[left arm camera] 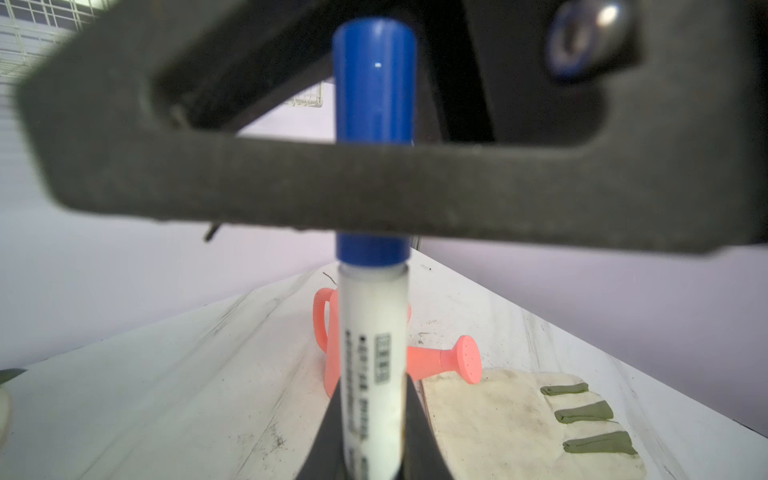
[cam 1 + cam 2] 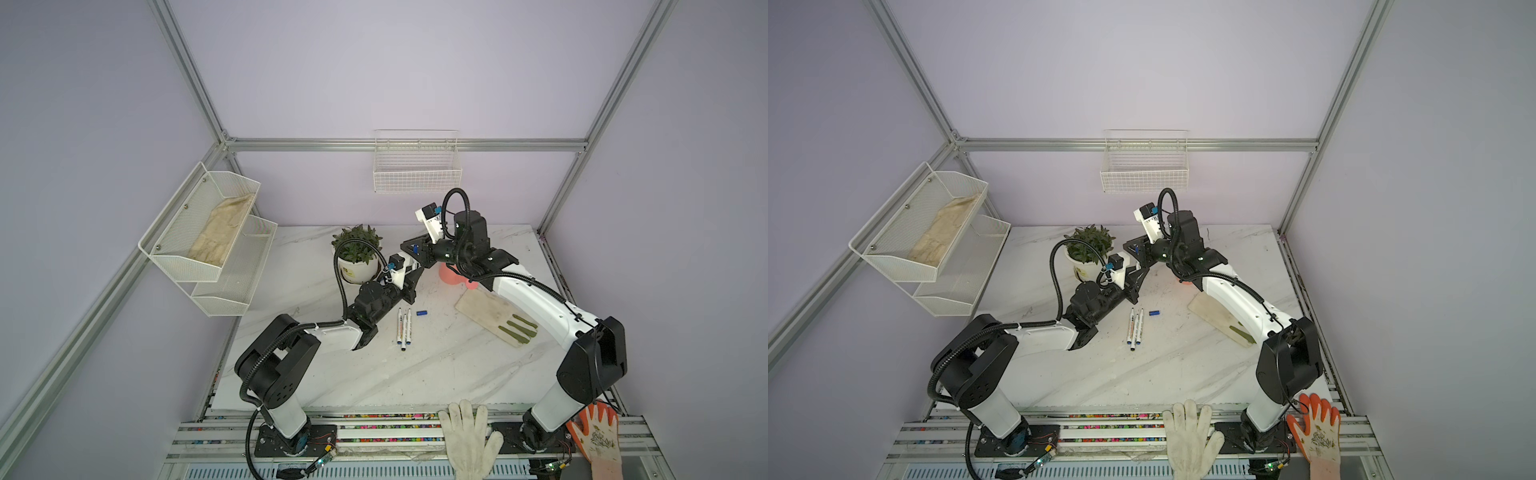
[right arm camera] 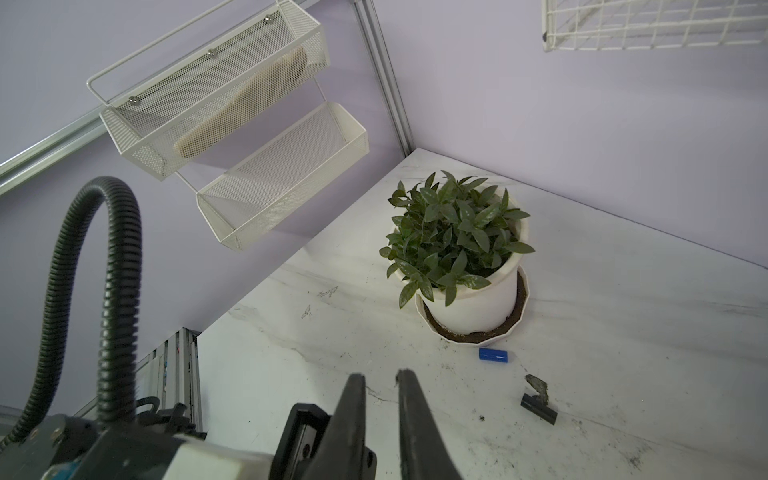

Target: Insert the pens into the pen caps

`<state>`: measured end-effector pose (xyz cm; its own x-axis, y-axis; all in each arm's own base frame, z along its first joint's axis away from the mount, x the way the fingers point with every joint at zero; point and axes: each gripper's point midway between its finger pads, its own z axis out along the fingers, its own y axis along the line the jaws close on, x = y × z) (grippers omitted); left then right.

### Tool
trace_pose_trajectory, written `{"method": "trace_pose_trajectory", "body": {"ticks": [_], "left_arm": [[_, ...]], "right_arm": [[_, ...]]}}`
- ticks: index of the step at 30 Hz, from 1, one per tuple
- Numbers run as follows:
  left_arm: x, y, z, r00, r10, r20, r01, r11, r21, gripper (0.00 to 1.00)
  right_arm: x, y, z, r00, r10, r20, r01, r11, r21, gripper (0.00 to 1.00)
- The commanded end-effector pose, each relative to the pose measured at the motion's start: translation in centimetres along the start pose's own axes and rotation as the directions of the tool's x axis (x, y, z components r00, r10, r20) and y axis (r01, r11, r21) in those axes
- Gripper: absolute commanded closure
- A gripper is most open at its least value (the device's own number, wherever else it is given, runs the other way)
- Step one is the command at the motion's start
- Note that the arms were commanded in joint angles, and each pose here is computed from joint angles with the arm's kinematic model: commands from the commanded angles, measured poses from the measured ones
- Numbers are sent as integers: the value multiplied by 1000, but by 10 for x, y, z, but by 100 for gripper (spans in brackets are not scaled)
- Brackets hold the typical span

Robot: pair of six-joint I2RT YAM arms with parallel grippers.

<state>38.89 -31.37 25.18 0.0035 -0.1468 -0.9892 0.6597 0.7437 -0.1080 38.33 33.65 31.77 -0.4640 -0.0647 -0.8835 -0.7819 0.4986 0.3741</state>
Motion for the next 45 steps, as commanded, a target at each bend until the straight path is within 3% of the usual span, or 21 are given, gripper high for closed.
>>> {"method": "trace_pose_trajectory", "body": {"ticks": [1,6,7,11,14,17,19,22,27,31,43,45], "left_arm": [[-161,15,-9,901,49,431,-3,994,-107,100],[-252,53,-27,764,122,633,56,966,-253,100],[-272,58,-37,718,139,682,77,958,-277,100],[-312,59,-60,632,137,763,94,963,-251,100],[-322,46,-69,617,15,787,106,989,-102,100],[-317,35,-69,641,-128,757,123,990,64,100],[-308,29,-64,673,-162,722,110,987,119,100],[-292,35,-54,715,-142,684,123,989,77,100],[-282,68,-52,718,-72,693,185,979,-90,100],[-290,90,-52,686,-42,726,222,963,-154,100],[-366,115,-63,505,3,863,236,961,-142,100],[-373,119,-69,491,26,871,234,959,-161,100]], "right_arm": [[85,-7,15,951,193,-240,-200,980,-3,100],[146,-27,15,886,272,-375,-252,962,102,100],[153,-29,15,873,297,-387,-272,955,118,100],[167,-59,6,835,398,-379,-355,917,180,100],[158,-84,-7,811,488,-322,-456,873,173,100],[140,-89,-15,808,519,-278,-510,853,110,100],[135,-84,-15,810,516,-278,-516,853,82,100],[144,-71,-13,797,507,-327,-519,853,58,100],[181,-46,-6,762,461,-455,-479,874,84,100],[212,-23,6,735,397,-550,-421,903,90,100],[240,-25,7,671,428,-606,-473,876,95,100],[242,-26,6,671,427,-607,-470,877,98,100]]}}
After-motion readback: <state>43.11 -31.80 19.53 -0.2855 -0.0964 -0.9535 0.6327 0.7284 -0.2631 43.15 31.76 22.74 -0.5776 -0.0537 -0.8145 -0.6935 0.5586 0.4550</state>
